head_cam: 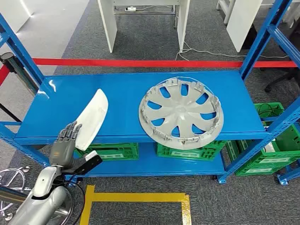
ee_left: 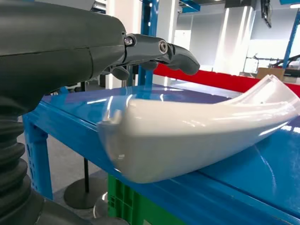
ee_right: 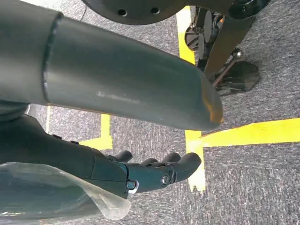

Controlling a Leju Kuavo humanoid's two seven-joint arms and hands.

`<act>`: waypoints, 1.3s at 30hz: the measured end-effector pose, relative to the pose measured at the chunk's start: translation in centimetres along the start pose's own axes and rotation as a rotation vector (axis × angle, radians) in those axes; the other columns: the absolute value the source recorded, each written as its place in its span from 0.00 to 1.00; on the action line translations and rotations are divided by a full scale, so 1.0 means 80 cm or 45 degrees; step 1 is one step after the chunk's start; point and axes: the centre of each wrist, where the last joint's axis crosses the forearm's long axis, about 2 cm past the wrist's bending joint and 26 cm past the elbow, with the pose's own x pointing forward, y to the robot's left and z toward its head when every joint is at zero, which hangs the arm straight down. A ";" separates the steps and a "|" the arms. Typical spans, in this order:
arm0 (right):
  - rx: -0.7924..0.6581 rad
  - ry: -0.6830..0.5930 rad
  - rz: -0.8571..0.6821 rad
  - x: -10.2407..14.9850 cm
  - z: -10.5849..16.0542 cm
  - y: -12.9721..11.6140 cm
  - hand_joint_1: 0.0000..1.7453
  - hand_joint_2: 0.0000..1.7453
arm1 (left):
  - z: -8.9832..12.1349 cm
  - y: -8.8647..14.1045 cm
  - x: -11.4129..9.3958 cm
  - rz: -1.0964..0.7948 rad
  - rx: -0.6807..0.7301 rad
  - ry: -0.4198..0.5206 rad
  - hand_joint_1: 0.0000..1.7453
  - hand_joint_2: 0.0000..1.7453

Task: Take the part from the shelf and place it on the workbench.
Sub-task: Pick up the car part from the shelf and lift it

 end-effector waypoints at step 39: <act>0.019 -0.004 0.069 0.004 -0.002 -0.005 0.00 0.00 | -0.034 -0.017 0.023 -0.239 0.003 -0.129 1.00 1.00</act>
